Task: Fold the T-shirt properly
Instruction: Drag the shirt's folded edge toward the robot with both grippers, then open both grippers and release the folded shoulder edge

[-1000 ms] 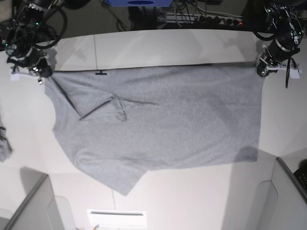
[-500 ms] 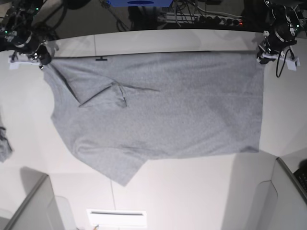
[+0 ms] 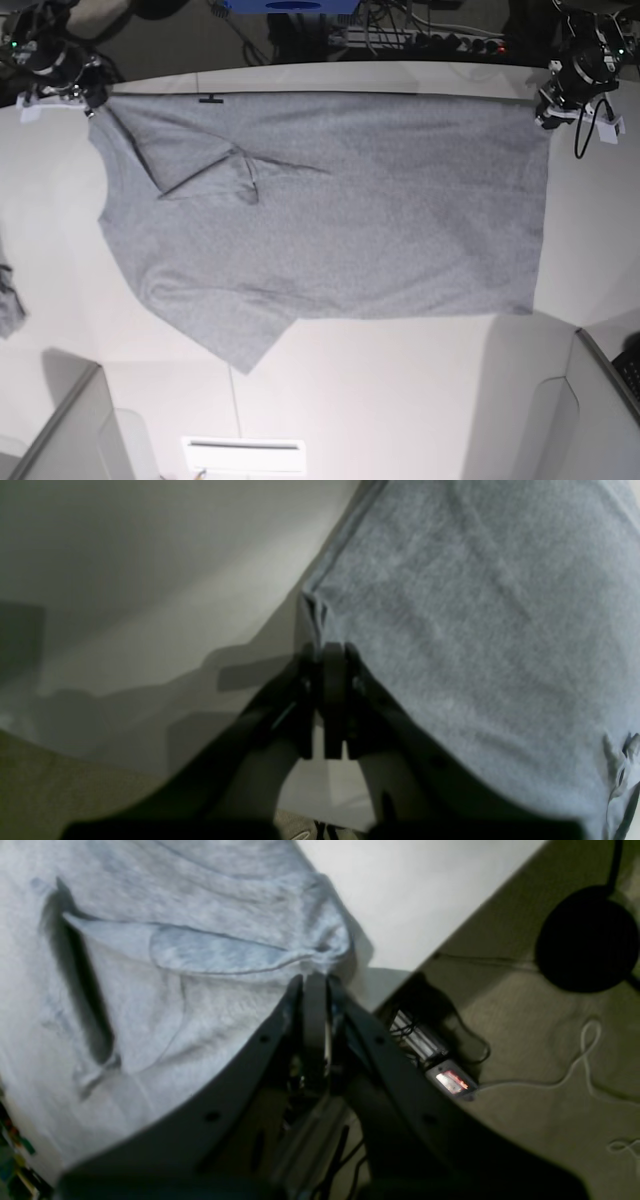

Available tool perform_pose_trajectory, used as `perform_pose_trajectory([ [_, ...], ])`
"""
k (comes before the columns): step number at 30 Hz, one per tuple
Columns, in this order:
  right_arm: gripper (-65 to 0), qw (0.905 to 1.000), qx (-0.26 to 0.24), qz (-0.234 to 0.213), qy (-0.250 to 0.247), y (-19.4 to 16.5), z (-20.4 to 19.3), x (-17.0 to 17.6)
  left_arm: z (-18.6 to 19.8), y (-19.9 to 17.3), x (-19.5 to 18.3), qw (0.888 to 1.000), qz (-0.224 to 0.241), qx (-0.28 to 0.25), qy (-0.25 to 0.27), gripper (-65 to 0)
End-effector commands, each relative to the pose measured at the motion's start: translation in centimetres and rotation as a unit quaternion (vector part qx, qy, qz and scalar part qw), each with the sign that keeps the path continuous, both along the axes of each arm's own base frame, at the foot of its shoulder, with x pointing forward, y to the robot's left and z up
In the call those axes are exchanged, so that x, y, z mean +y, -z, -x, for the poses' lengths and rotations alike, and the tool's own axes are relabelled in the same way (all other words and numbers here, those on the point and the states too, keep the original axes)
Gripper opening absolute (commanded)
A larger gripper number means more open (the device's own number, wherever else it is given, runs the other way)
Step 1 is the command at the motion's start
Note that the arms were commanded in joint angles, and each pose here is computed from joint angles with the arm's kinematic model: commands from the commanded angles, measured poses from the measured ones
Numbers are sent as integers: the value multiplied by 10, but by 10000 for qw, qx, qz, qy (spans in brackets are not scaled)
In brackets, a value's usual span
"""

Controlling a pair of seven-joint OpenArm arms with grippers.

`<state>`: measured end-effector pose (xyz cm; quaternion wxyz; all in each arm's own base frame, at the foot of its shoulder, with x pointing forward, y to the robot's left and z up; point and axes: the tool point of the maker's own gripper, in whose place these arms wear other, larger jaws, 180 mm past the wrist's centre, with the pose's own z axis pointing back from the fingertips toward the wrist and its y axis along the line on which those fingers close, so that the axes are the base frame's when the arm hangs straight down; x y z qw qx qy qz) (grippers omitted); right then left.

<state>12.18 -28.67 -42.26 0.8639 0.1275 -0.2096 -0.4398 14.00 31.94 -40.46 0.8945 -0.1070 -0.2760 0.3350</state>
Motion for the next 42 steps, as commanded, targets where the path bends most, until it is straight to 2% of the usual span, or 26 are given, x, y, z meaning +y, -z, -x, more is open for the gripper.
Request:
perform_pose_trajectory([
  [1, -650, 9998, -190, 82, -47, -10, -7, -1, -5, -9, 8, 9998, -144, -123, 41, -650],
  [18, -650, 9997, -210, 91, -79, -13, -7, 1, 35, 2, 9, 9991, -180, 384, 86, -650],
  [42, -650, 9999, -47, 108, -98, -10, 7, 1, 35, 1, 10, 9990, -186, 383, 96, -650],
])
